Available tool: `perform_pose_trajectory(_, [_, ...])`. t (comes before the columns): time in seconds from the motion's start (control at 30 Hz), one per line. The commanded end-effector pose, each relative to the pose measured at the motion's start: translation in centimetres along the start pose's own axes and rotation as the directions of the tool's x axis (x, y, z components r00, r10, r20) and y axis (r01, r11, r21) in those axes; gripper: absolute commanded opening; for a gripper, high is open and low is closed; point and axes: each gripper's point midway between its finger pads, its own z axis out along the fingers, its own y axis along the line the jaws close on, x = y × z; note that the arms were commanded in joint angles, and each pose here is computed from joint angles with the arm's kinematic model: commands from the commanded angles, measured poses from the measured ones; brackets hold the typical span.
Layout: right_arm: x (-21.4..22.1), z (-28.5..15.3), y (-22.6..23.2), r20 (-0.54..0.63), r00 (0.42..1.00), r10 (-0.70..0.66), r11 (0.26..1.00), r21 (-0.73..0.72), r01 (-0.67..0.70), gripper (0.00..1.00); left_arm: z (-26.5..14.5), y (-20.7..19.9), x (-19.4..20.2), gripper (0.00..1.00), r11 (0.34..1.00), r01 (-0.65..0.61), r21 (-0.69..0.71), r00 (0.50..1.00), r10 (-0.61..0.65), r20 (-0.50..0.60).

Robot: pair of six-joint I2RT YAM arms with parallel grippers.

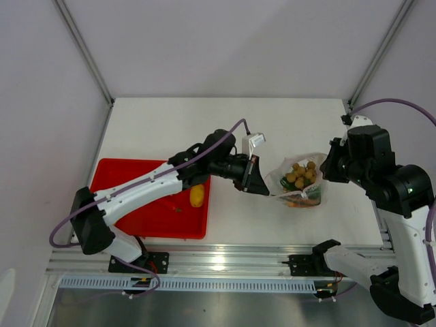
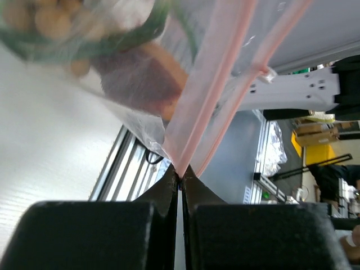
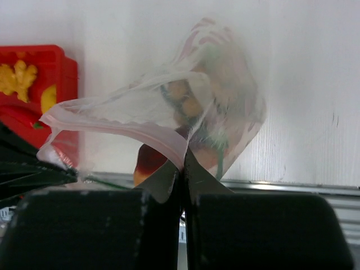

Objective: Place the food in the zip-top bag and seal the zipper
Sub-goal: Adjust the zipper food storage bag at the center of the board.

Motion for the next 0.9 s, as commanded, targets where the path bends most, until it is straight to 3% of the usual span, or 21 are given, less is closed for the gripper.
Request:
perform_pose_trajectory(0.0, [-0.3, -0.4, -0.6, 0.044, 0.999, 0.011, 1.000, 0.018, -0.012, 0.00, 0.4, -1.7, 1.0, 0.01, 0.996, -0.003, 0.088, 0.997, 0.011, -0.082])
perform_pose_trajectory(0.13, [-0.3, -1.1, 0.6, 0.044, 0.999, 0.018, 0.998, -0.057, -0.016, 0.00, -0.1, -4.8, -2.0, 0.01, 0.992, -0.091, 0.089, 0.995, 0.087, 0.043])
perform_pose_trajectory(0.23, [1.3, 0.1, 1.4, -0.013, 1.000, 0.029, 0.994, -0.101, -0.030, 0.00, 0.6, -2.7, -2.9, 0.00, 0.996, -0.083, 0.017, 0.991, 0.081, 0.107])
perform_pose_trajectory(0.37, [3.2, 1.9, 2.3, -0.077, 0.996, 0.040, 0.989, -0.141, -0.051, 0.00, 2.3, 0.8, -1.6, 0.00, 1.000, 0.012, 0.022, 1.000, -0.013, 0.020])
perform_pose_trajectory(0.5, [2.2, 0.6, 2.0, -0.023, 0.999, 0.050, 0.989, -0.142, -0.052, 0.00, 1.5, 0.0, -1.6, 0.00, 0.992, -0.115, -0.043, 0.990, 0.118, 0.071])
perform_pose_trajectory(0.63, [3.0, 1.7, 2.3, -0.063, 0.997, 0.041, 0.988, -0.148, -0.050, 0.00, 1.2, 2.9, -1.2, 0.01, 0.973, -0.150, -0.176, 0.987, 0.157, 0.025])
perform_pose_trajectory(0.7, [3.1, 1.9, 3.2, -0.074, 0.996, 0.042, 0.980, -0.192, -0.056, 0.00, -0.4, 2.0, -1.8, 0.11, 0.963, -0.193, -0.186, 0.973, 0.212, 0.090])
perform_pose_trajectory(0.77, [2.8, 1.7, 3.9, -0.064, 0.997, 0.048, 0.972, -0.229, -0.061, 0.00, -1.8, 2.1, -2.9, 0.30, 0.949, -0.211, -0.234, 0.952, 0.253, 0.172])
perform_pose_trajectory(0.83, [2.9, 1.8, 4.3, -0.075, 0.996, 0.045, 0.967, -0.248, -0.063, 0.00, -4.0, 1.1, -3.4, 0.32, 0.938, -0.242, -0.247, 0.924, 0.301, 0.235])
perform_pose_trajectory(0.87, [2.9, 1.9, 4.6, -0.074, 0.996, 0.041, 0.964, -0.260, -0.058, 0.00, -5.0, 1.5, -3.7, 0.39, 0.923, -0.248, -0.293, 0.910, 0.326, 0.256])
